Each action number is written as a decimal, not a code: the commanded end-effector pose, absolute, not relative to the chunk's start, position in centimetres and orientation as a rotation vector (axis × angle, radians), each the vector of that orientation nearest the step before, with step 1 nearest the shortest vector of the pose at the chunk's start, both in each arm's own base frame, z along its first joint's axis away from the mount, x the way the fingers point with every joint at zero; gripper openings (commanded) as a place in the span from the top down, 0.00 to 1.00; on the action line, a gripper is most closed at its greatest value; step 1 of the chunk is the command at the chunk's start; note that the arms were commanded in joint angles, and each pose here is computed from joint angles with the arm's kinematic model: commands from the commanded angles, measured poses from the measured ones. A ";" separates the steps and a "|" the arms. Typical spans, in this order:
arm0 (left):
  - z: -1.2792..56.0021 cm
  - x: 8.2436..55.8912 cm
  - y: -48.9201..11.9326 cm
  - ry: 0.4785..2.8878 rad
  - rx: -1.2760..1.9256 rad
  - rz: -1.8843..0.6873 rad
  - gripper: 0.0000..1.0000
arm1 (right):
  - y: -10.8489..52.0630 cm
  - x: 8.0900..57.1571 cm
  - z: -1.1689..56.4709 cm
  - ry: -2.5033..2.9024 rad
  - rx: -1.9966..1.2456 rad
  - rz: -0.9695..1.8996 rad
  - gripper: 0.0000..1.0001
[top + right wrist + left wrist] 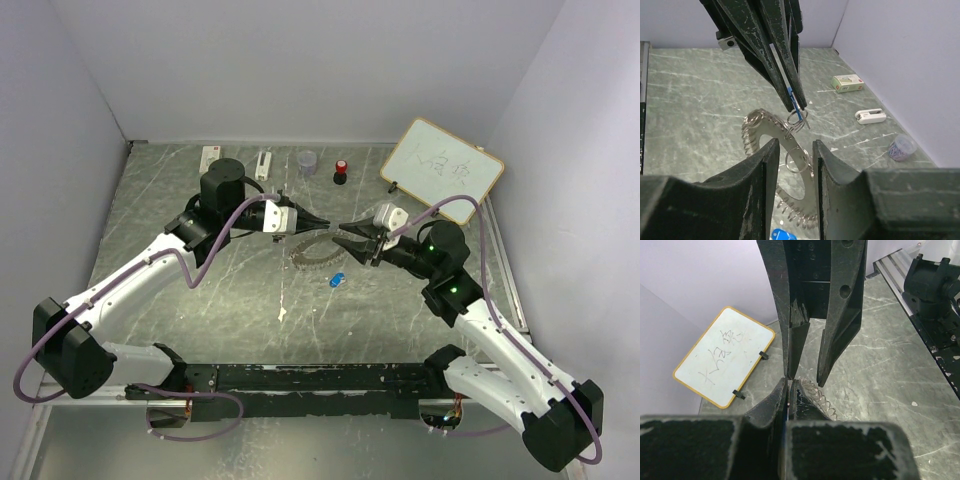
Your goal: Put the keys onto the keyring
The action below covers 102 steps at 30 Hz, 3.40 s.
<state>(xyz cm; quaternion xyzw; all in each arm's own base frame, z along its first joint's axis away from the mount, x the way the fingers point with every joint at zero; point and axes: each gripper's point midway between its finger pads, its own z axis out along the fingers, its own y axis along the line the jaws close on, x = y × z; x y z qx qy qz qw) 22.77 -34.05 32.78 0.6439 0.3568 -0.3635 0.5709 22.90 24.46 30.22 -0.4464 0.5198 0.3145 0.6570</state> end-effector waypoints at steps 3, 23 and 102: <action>34.4 22.8 -34.1 0.753 1.513 -0.829 0.93 | 23.7 23.7 31.0 1.179 -0.945 0.661 0.67; 35.8 21.9 -33.6 0.658 1.643 -0.906 0.93 | 25.1 25.3 31.7 1.131 -1.074 0.622 0.67; 33.6 28.3 -31.6 0.777 1.188 -0.574 0.93 | 23.4 30.2 34.1 1.241 -0.195 1.016 1.00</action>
